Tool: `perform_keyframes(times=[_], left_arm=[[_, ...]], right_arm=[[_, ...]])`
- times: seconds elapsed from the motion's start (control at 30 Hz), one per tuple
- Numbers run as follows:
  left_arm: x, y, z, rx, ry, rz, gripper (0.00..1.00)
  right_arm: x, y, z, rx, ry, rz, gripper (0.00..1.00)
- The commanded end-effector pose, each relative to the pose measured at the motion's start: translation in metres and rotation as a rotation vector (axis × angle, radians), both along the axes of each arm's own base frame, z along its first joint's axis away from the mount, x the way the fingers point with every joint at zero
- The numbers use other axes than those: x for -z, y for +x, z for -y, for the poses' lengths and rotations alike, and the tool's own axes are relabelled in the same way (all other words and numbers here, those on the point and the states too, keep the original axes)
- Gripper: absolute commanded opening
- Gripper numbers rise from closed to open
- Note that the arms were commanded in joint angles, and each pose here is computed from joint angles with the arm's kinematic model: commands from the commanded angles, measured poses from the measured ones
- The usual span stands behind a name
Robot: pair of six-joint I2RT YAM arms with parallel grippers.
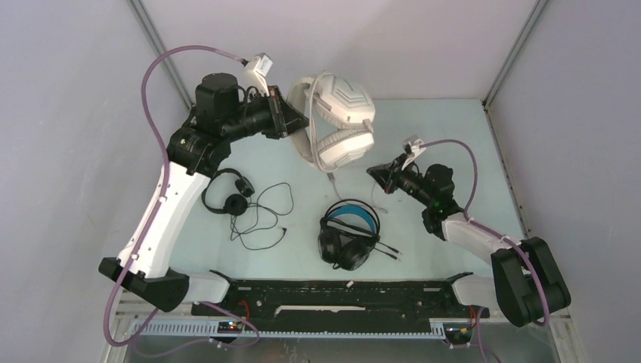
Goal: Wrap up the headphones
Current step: Wrap the headphones cable around the headphones.
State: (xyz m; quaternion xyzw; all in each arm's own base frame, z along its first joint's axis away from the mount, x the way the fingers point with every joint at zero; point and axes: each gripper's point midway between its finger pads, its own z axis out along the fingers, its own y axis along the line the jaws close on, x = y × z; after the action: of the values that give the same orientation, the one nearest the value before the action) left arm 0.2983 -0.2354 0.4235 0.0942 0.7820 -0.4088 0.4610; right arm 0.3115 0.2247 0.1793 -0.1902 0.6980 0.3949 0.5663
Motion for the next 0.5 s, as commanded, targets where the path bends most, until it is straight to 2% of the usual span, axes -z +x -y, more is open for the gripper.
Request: perform_keyframes(times=[0.0, 0.17, 0.33, 0.47], left_arm=[[-0.027, -0.035, 0.01, 0.201, -0.011, 0.101, 0.0], [-0.001, -0.047, 0.015, 0.27, 0.051, 0.08, 0.0], [0.028, -0.073, 0.024, 0.39, 0.21, 0.12, 0.0], [0.049, -0.077, 0.027, 0.422, 0.312, 0.14, 0.0]], right_arm=[[-0.028, 0.035, 0.023, 0.131, 0.045, -0.012, 0.0], [-0.042, 0.053, 0.04, 0.192, 0.032, -0.049, 0.0], [-0.064, 0.063, 0.059, 0.259, 0.032, -0.041, 0.0], [-0.079, 0.067, 0.068, 0.266, 0.035, -0.035, 0.0]])
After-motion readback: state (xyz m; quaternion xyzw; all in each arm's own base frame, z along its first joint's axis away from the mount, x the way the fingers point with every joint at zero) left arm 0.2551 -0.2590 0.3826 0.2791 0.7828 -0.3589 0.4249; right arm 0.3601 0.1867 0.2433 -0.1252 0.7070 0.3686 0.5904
